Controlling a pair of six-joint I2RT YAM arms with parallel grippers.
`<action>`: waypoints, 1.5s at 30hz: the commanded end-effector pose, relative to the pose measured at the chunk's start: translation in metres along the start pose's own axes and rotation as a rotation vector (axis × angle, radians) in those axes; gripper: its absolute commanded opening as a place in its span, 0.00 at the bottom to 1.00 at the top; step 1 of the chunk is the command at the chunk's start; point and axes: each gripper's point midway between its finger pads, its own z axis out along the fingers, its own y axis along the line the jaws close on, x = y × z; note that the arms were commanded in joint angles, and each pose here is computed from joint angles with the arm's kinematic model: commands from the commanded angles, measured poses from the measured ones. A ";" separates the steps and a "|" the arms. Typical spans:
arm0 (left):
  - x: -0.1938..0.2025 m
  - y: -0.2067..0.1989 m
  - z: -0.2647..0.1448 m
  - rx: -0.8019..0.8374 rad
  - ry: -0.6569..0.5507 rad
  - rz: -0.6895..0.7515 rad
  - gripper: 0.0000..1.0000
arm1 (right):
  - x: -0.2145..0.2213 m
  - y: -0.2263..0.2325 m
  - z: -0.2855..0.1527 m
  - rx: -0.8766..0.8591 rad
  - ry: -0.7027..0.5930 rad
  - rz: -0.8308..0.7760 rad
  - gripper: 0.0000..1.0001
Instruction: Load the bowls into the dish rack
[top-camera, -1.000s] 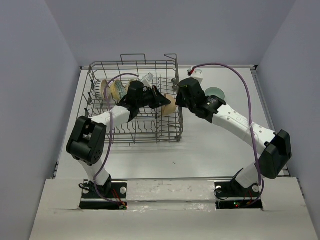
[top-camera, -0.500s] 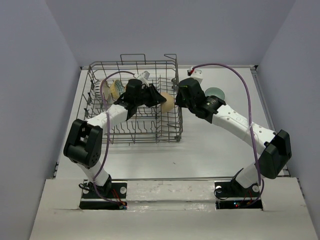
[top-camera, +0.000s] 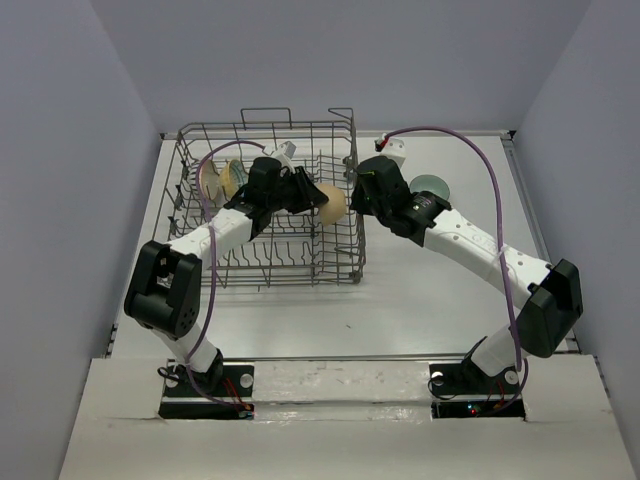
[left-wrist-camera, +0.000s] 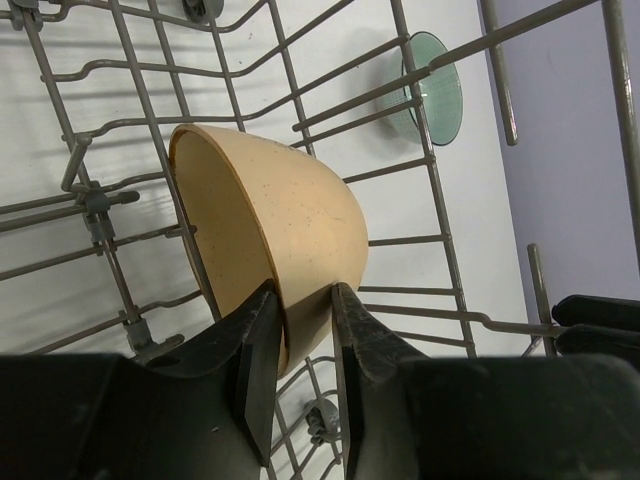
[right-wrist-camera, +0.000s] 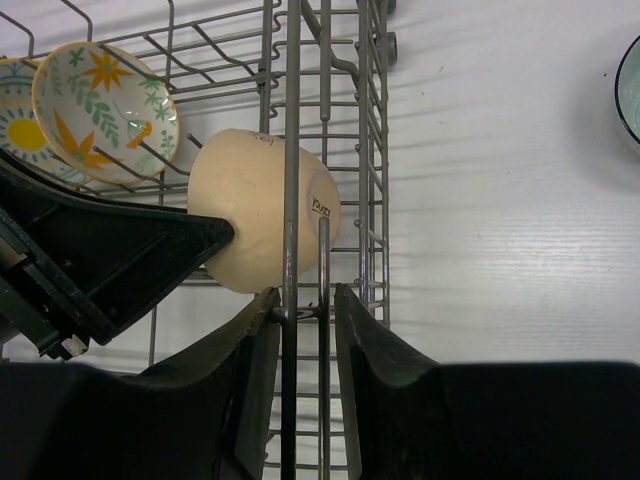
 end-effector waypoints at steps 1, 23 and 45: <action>-0.003 0.043 -0.007 -0.171 -0.015 0.028 0.35 | -0.005 -0.017 0.006 0.076 -0.035 -0.001 0.33; 0.002 0.054 -0.005 -0.209 0.002 0.034 0.49 | -0.008 -0.018 0.003 0.079 -0.044 -0.004 0.33; 0.013 0.068 -0.008 -0.258 0.017 0.043 0.51 | -0.007 -0.019 0.002 0.079 -0.041 0.001 0.33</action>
